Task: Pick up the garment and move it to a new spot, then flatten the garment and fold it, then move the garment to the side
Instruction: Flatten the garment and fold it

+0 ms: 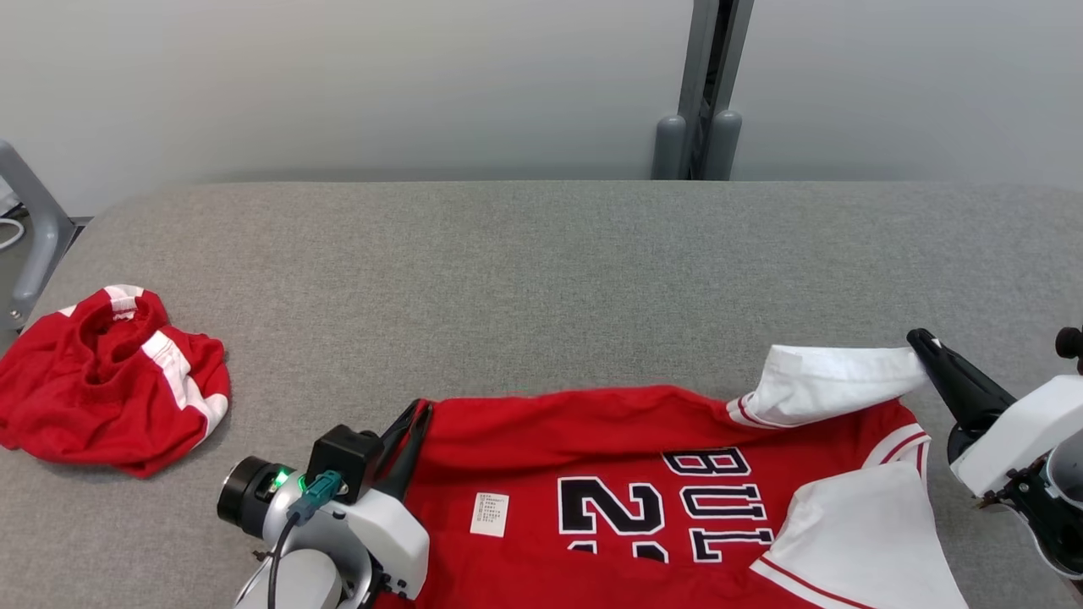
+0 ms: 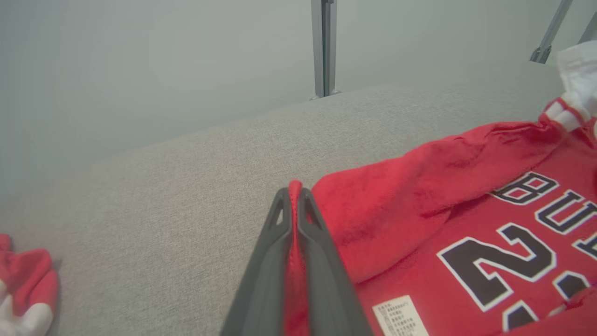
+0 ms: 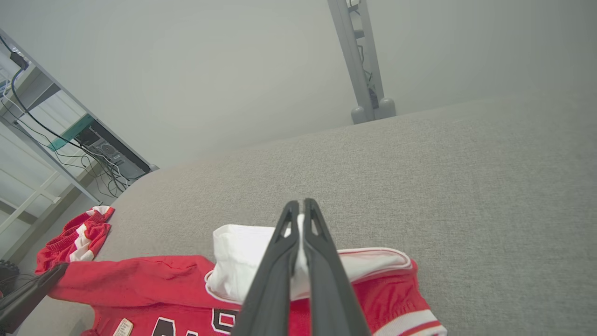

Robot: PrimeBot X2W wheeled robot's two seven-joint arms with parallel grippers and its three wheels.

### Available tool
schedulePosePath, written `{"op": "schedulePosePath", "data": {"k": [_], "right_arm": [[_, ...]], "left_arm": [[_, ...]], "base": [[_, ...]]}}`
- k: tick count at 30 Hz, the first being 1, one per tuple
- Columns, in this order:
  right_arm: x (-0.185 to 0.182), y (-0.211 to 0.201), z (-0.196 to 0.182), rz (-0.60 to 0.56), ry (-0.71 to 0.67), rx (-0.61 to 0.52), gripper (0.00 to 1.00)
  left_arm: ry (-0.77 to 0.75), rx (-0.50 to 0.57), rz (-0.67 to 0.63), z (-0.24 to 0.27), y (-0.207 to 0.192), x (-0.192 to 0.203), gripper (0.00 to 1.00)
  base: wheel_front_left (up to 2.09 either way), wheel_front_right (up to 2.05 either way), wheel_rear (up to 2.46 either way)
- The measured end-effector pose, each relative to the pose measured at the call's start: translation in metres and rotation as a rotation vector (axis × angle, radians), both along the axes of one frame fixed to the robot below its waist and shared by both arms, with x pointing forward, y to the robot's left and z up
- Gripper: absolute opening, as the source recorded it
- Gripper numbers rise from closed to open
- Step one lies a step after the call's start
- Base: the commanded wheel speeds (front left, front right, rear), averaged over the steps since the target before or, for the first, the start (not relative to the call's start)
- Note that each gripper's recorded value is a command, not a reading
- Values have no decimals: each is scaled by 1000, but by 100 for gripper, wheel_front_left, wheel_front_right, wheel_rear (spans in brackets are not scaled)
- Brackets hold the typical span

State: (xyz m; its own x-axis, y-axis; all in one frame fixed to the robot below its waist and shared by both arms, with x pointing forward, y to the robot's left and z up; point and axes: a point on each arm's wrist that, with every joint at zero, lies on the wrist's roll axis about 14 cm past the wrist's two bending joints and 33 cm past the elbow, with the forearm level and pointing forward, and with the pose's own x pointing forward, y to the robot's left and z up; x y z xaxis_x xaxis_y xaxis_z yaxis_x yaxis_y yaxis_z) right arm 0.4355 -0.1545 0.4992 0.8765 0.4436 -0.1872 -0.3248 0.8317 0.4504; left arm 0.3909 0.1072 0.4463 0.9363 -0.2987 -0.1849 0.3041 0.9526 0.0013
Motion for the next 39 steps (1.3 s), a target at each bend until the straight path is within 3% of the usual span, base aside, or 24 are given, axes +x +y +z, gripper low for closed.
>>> {"op": "schedulePosePath", "data": {"k": [14, 39], "right_arm": [[-23, -11, -5, -9, 52, 26, 0], [-60, -13, -59, 79, 347, -27, 0]], "left_arm": [[23, 30, -62, -3, 2, -22, 0], [177, 205, -248, -48, 4, -51, 0]], "base": [[0, 0, 0], [0, 0, 0]]}}
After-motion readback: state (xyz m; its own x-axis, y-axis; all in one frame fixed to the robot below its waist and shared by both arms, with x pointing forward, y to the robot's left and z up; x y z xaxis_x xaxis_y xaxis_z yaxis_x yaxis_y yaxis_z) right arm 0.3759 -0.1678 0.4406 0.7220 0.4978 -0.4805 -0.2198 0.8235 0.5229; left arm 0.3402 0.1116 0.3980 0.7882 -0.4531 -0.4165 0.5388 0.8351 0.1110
